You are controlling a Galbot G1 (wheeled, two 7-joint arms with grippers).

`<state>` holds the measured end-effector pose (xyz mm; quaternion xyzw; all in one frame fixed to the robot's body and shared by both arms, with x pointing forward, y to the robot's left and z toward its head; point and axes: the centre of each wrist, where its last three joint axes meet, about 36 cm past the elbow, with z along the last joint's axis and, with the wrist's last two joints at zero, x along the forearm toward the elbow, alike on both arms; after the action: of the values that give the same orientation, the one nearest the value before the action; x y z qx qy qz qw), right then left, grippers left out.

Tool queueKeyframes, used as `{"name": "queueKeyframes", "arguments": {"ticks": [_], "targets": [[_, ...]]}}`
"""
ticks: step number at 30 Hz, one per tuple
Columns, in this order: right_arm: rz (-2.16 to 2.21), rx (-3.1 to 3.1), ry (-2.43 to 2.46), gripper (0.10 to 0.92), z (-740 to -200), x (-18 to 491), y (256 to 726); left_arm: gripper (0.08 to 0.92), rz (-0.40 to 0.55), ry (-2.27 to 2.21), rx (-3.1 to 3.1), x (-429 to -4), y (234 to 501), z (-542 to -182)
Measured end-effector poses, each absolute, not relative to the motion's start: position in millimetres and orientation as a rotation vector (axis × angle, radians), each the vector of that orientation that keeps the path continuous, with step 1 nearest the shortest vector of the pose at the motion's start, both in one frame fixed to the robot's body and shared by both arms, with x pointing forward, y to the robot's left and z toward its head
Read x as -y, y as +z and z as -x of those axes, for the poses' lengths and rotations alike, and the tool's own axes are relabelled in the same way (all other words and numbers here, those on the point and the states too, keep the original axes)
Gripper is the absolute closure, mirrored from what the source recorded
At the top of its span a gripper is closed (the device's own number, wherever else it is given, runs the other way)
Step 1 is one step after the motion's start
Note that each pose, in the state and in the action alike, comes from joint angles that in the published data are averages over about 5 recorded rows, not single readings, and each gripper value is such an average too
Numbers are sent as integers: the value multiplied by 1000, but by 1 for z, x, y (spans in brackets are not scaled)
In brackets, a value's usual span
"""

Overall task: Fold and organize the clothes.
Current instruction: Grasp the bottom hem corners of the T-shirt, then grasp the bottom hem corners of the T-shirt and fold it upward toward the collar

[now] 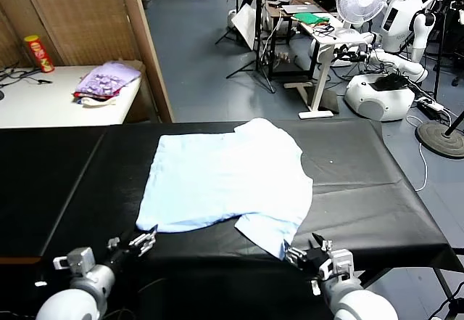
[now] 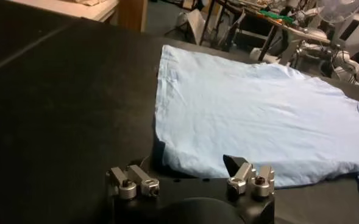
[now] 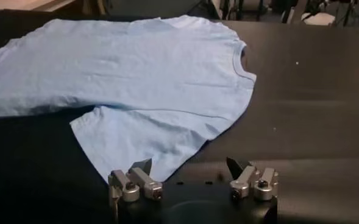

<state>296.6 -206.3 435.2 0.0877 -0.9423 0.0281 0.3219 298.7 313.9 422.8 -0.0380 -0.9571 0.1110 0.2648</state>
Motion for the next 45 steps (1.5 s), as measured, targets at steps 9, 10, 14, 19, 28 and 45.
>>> {"name": "queueKeyframes", "arguments": {"ticks": [9,10,14,19,28,45], "targets": [[-245,2464,42,721,-297,198,425,226,98,299,2588,-315,414,-303],[-244,2464,41,770,-297,198,425,260,96,298,2588,-316,412,-303],[-221,2469,56,895,-292,200,427,457,92,293,2590,-318,408,-303],[-181,2467,96,901,-279,210,441,741,102,296,2594,-316,410,-299],[-168,2528,118,901,-256,219,475,874,86,255,2609,-314,434,-279],[-294,2790,118,901,-334,247,440,873,94,284,2790,-295,449,-301]]}}
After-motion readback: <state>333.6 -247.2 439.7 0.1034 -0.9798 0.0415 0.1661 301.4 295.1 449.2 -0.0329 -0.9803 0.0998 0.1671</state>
